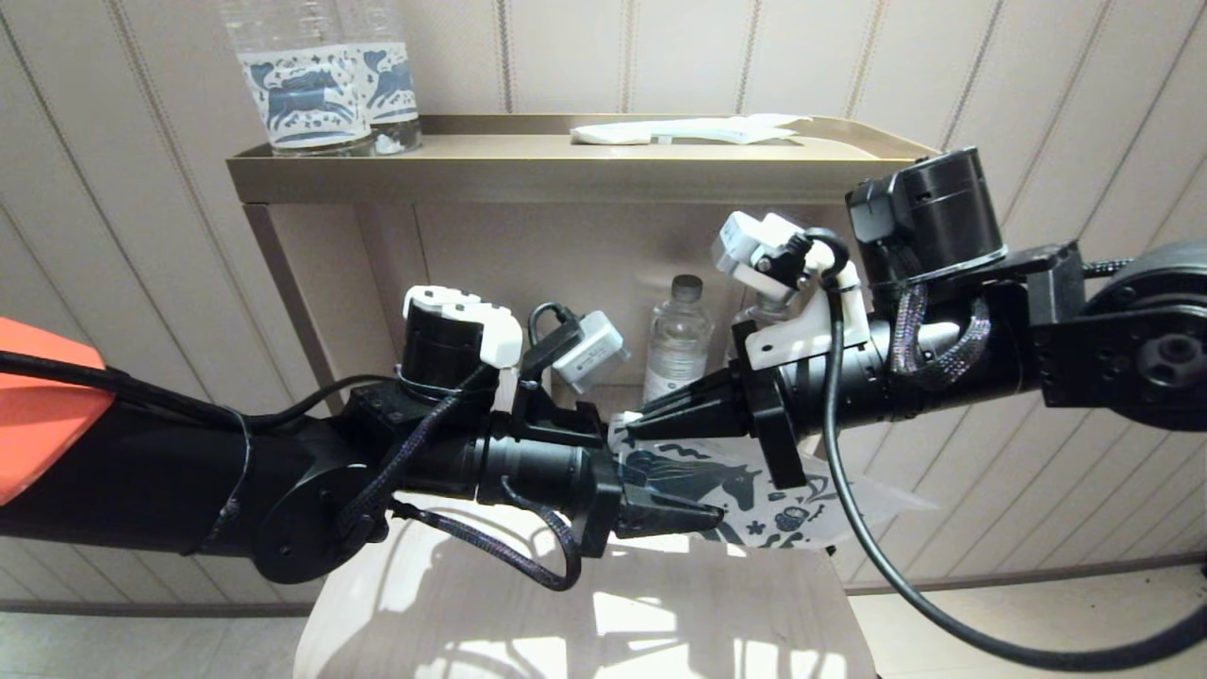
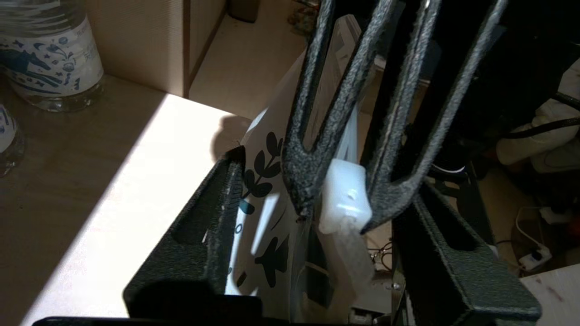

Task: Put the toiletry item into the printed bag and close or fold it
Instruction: Close the strorage bag and place it on the desk

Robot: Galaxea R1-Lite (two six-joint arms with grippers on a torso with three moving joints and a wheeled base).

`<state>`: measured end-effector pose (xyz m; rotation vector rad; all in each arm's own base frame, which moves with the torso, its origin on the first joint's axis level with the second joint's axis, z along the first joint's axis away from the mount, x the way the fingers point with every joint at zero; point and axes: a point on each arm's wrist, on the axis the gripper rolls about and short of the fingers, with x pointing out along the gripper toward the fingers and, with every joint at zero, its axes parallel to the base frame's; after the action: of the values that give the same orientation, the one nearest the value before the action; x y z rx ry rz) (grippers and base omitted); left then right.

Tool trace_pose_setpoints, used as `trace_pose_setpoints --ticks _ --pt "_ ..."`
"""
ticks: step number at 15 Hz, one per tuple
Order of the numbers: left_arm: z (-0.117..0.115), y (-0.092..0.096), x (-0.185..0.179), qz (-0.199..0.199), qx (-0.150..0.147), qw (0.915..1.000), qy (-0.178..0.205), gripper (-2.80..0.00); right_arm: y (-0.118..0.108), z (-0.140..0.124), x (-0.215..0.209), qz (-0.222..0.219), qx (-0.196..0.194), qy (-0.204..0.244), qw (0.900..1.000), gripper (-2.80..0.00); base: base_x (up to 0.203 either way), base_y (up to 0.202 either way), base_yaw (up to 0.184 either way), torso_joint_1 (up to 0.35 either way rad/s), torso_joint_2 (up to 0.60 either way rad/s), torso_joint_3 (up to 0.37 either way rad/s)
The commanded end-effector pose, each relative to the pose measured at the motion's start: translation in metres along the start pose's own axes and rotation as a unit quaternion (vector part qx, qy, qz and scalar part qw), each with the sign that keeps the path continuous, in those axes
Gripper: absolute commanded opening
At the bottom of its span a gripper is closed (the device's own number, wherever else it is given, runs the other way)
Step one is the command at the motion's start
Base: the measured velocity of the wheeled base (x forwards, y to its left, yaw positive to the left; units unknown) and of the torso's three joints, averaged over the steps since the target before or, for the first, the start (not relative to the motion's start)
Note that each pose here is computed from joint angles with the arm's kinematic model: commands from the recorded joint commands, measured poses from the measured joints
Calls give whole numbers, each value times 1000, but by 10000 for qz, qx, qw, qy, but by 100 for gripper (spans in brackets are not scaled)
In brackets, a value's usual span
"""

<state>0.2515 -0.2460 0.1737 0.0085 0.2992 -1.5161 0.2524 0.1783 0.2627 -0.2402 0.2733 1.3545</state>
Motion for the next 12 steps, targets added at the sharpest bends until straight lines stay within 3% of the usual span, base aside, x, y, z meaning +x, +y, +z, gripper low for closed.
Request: trace_pose_setpoints --ticks 1,8,12 --pt "-1 0 0 -28 19 10000 -10 0 -1 -3 2 44 10 32 10000 -280 0 0 0 0 0 0" --pt "-1 3 -13 132 500 9986 -90 0 0 -4 2 57 18 45 10000 -280 0 0 0 0 0 0" --pt "-3 4 -11 117 506 9986 -72 0 -1 -4 2 62 12 37 10000 -280 0 0 0 0 0 0"
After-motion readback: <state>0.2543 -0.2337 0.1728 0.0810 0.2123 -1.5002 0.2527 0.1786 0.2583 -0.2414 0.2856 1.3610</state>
